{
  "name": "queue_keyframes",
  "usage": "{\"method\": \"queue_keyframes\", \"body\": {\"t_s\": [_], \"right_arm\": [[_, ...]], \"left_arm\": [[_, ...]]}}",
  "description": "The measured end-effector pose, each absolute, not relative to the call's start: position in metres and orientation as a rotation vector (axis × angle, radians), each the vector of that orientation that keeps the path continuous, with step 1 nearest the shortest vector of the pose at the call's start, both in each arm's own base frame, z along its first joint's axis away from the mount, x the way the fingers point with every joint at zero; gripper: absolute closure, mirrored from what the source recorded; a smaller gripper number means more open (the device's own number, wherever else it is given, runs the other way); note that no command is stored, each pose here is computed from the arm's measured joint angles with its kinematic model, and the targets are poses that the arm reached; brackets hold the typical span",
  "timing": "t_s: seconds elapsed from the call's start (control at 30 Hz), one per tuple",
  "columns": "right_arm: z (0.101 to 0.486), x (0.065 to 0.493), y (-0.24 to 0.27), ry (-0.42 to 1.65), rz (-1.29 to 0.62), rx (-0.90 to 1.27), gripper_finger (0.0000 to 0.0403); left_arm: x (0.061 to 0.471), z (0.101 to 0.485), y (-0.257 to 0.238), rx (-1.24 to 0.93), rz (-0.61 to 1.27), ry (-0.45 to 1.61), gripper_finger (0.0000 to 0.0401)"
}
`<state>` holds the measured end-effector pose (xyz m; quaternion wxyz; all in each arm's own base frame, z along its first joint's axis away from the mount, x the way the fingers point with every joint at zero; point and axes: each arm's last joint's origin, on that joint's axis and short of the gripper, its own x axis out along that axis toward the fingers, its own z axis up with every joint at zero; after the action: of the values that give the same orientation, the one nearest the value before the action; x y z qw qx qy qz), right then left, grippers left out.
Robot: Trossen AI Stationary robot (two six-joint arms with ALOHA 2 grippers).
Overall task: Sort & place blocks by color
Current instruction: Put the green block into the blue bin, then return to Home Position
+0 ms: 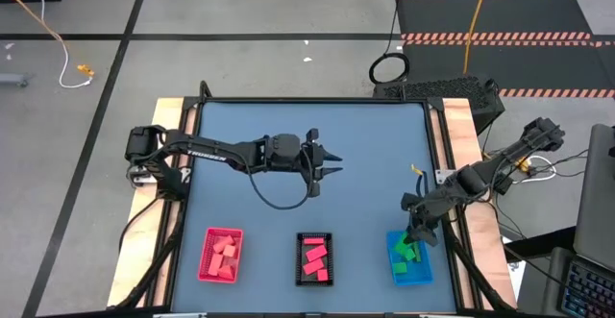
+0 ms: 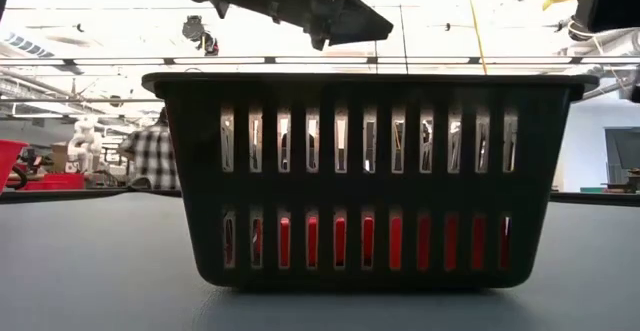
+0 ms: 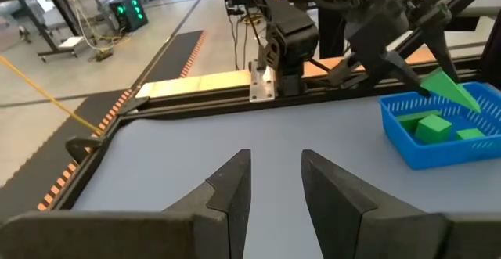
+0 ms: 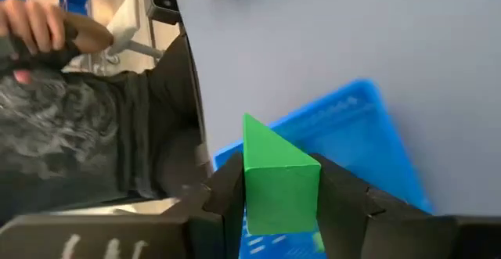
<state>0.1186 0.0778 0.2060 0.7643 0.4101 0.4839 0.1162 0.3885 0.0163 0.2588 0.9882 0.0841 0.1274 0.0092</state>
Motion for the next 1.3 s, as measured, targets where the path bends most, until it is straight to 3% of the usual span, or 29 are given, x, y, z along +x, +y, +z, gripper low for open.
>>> {"method": "queue_keyframes", "body": {"t_s": [0.37, 0.83, 1.3], "right_arm": [[0.193, 0.115, 0.098, 1.270, 0.132, 1.051, 0.0291], [0.190, 0.120, 0.102, 1.273, 0.130, 1.045, 0.0275], [0.189, 0.119, 0.102, 1.278, 0.130, 1.017, 0.0195]], "left_arm": [[0.387, 0.262, 0.022, 0.217, 0.028, 0.250, 0.0283], [0.384, 0.263, 0.019, 0.209, 0.020, 0.272, 0.0283], [0.384, 0.258, 0.009, 0.195, -0.010, 0.317, 0.0283]]}}
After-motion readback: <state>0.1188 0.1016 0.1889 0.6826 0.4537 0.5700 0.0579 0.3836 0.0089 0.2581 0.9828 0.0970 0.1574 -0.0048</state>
